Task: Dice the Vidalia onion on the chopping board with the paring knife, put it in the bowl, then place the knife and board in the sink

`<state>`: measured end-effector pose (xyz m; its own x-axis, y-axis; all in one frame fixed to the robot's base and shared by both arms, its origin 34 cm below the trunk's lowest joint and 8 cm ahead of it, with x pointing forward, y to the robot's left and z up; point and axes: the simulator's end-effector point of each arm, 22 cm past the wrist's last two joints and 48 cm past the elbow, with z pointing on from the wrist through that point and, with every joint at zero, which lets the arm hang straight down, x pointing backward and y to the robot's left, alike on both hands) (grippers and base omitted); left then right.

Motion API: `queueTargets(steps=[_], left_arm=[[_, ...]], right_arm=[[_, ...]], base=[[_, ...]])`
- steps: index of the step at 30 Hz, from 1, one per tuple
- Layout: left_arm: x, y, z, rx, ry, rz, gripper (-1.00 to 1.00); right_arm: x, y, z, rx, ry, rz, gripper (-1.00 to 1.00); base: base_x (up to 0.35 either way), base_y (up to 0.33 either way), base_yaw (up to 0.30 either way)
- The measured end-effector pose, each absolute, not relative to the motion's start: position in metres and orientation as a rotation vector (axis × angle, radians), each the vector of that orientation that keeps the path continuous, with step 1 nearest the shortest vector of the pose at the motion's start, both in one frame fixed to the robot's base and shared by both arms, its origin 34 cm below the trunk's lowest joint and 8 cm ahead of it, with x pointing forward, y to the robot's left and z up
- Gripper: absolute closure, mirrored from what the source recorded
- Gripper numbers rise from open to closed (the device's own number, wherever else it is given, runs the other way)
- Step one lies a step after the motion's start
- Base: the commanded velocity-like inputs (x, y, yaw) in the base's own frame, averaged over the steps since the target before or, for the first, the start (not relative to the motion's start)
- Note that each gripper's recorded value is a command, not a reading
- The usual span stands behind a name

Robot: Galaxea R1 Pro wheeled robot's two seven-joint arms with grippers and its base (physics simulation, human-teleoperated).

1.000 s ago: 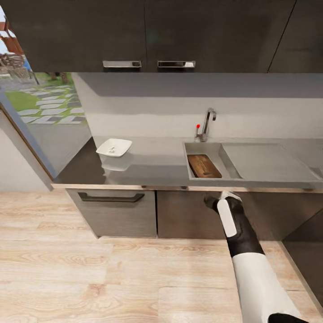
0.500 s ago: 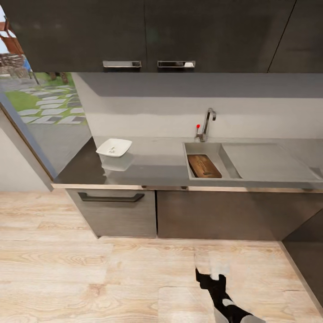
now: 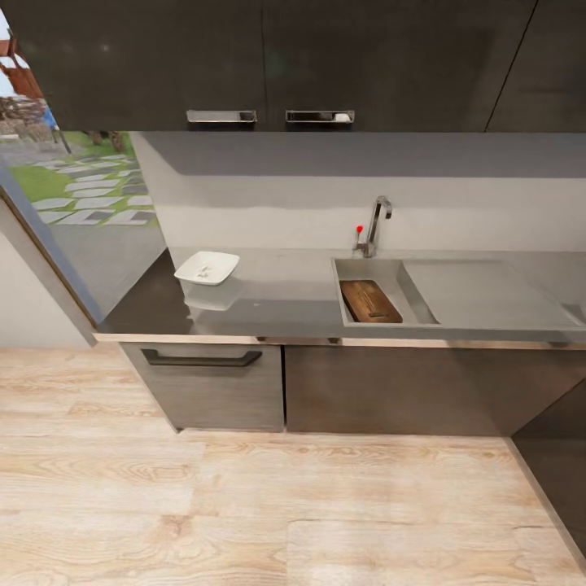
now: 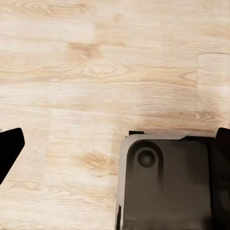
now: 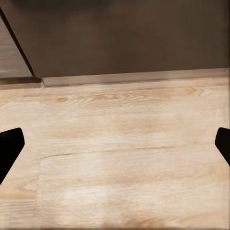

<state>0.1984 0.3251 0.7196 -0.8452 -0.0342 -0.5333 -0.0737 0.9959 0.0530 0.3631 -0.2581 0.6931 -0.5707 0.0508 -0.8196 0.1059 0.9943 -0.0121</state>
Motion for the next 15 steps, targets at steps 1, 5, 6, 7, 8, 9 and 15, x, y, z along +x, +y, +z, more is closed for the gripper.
queueTargets(steps=[1, 5, 6, 7, 8, 9, 15], left_arm=[[0.195, 0.325, 0.718, -0.077, 2.585, 0.095, -1.0], [0.185, 0.322, 0.714, -0.085, 2.607, 0.09, -1.0], [0.184, 0.322, 0.714, -0.086, 2.611, 0.089, -1.0], [0.183, 0.322, 0.714, -0.087, 2.612, 0.089, -1.0], [0.182, 0.321, 0.713, -0.089, 2.615, 0.088, -1.0], [0.181, 0.321, 0.713, -0.09, 2.616, 0.089, -1.0], [0.179, 0.32, 0.712, -0.092, 2.62, 0.088, -1.0]], right_arm=[[0.363, -0.258, 0.693, 0.108, 2.179, -0.074, -1.0], [0.36, -0.261, 0.685, 0.112, 2.226, -0.08, -1.0], [0.359, -0.261, 0.68, 0.113, 2.25, -0.082, -1.0], [0.362, -0.262, 0.678, 0.114, 2.262, -0.086, -1.0], [0.377, -0.266, 0.68, 0.118, 2.249, -0.098, -1.0], [0.391, -0.269, 0.684, 0.124, 2.225, -0.111, -1.0], [0.424, -0.271, 0.698, 0.141, 2.162, -0.129, -1.0]], base=[[0.0, 0.0, 0.0], [0.0, 0.0, 0.0], [0.0, 0.0, 0.0], [0.0, 0.0, 0.0], [0.0, 0.0, 0.0], [0.0, 0.0, 0.0], [0.0, 0.0, 0.0]])
